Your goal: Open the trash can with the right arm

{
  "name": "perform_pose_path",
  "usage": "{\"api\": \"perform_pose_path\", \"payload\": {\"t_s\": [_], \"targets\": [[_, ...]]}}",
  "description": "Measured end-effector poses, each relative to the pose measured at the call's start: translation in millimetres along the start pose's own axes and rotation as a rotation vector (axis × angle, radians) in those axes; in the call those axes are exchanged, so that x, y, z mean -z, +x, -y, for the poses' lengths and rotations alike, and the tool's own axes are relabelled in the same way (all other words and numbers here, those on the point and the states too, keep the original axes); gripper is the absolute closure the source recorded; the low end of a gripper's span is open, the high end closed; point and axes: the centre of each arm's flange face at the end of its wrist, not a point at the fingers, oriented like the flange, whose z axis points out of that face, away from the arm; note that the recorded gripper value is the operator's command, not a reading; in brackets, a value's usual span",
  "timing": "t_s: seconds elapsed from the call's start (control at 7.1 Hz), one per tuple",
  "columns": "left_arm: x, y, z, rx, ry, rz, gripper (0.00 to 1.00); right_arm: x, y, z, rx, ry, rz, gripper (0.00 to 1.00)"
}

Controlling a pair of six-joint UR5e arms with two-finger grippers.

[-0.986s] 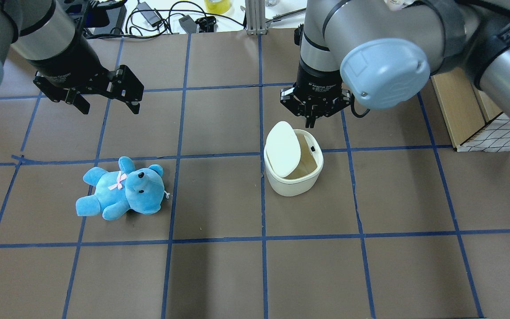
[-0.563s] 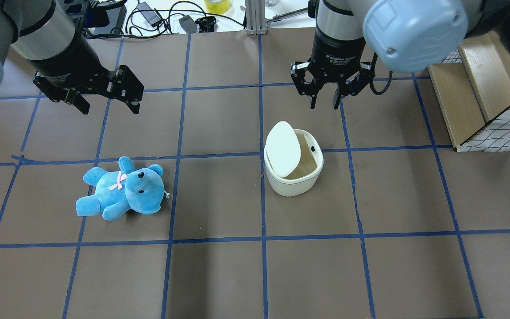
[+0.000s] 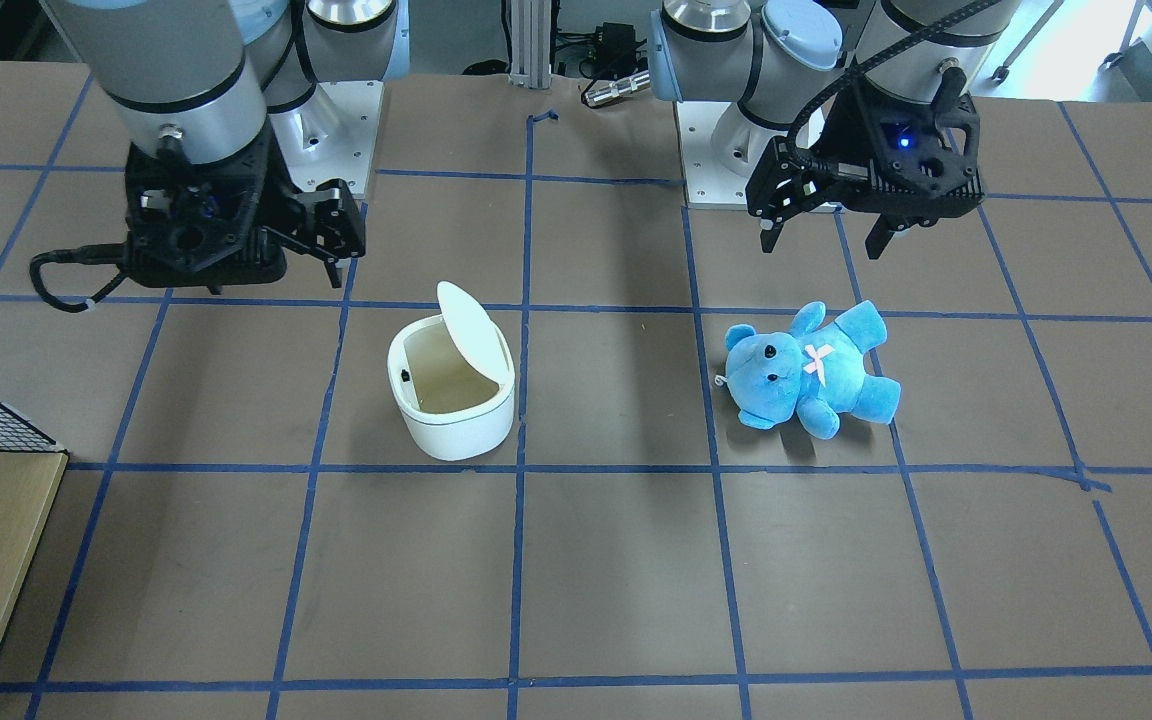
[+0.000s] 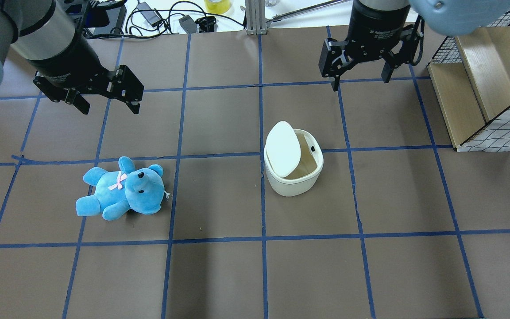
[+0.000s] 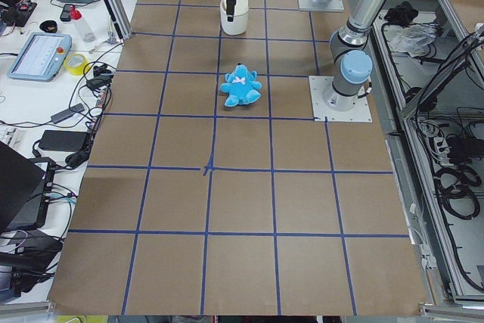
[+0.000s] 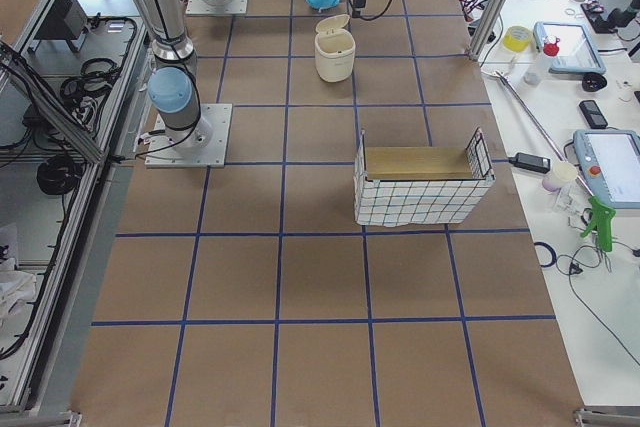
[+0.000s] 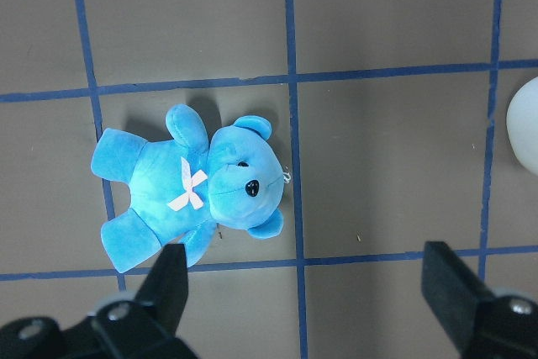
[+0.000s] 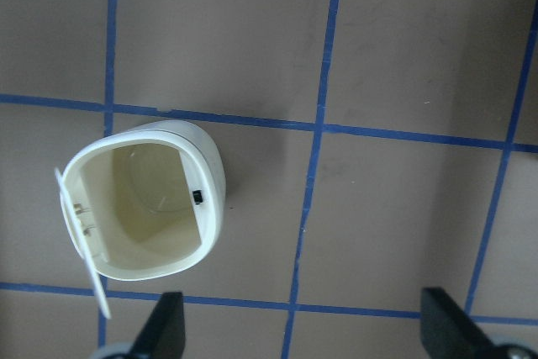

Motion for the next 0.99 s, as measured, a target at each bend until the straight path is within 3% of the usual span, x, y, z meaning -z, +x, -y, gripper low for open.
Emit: {"api": "perform_pose_path", "payload": {"t_s": [0.28, 0.56, 0.99], "targets": [[0, 0, 0, 0.0, 0.0, 0.0, 0.0, 4, 47, 0, 0.061, -0.005, 0.011, 0.0], [0, 0, 0, 0.0, 0.0, 0.0, 0.0, 5, 60, -4, 0.067, -0.012, 0.031, 0.0], [0, 0, 0, 0.0, 0.0, 0.0, 0.0, 3, 83, -8, -0.036, -0.042, 0.085, 0.0]]}}
